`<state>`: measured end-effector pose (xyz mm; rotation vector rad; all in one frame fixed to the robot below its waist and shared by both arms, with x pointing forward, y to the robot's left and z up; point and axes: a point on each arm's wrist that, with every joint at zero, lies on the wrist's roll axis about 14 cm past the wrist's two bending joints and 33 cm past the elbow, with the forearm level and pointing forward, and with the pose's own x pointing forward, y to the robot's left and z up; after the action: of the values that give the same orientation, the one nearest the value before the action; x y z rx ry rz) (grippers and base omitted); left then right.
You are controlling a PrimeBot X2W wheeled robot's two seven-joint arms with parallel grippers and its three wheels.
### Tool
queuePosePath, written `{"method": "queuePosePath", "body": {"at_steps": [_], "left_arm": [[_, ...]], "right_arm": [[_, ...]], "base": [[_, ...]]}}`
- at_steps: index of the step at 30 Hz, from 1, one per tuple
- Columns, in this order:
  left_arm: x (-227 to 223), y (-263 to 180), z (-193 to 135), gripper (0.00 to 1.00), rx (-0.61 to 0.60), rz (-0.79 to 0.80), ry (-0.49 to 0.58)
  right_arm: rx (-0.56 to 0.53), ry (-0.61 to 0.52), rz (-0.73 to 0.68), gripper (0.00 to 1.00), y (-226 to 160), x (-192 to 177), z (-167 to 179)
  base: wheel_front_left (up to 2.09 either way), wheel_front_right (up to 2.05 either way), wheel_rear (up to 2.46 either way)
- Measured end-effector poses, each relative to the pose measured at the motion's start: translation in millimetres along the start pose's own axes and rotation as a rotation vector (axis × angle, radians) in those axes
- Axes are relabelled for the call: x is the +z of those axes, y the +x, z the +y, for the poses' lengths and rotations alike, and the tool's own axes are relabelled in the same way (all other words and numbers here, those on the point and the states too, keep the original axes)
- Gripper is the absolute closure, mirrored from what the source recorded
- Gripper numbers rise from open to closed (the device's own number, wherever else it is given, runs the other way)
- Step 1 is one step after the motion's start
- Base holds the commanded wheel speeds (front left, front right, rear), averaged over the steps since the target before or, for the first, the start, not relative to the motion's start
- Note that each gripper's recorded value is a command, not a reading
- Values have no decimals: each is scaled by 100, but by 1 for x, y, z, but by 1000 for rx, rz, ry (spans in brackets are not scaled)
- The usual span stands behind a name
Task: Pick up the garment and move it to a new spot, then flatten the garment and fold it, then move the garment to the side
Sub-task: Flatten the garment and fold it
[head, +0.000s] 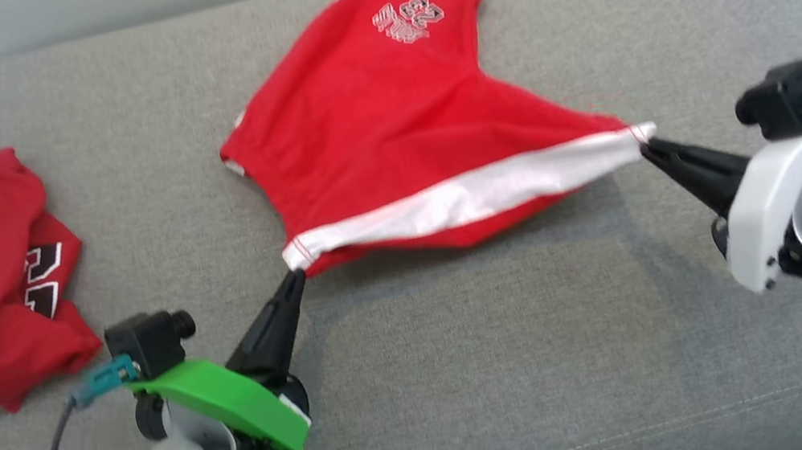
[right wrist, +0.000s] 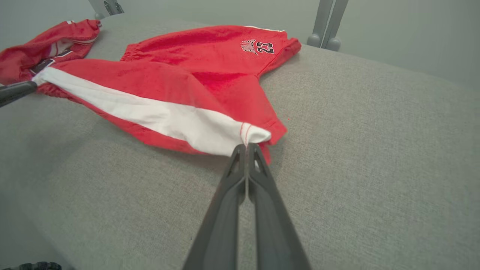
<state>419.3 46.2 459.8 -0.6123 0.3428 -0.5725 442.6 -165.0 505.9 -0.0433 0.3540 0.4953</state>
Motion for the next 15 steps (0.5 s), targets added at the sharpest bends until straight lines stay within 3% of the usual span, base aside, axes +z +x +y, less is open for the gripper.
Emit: {"method": "queuePosePath", "body": {"at_steps": [15], "left_arm": [[-25, -61, -29, 100, 39, -12, 20]], "right_arm": [[-53, 159, 105, 100, -97, -45, 18]], "base": [[0, 0, 0]]}}
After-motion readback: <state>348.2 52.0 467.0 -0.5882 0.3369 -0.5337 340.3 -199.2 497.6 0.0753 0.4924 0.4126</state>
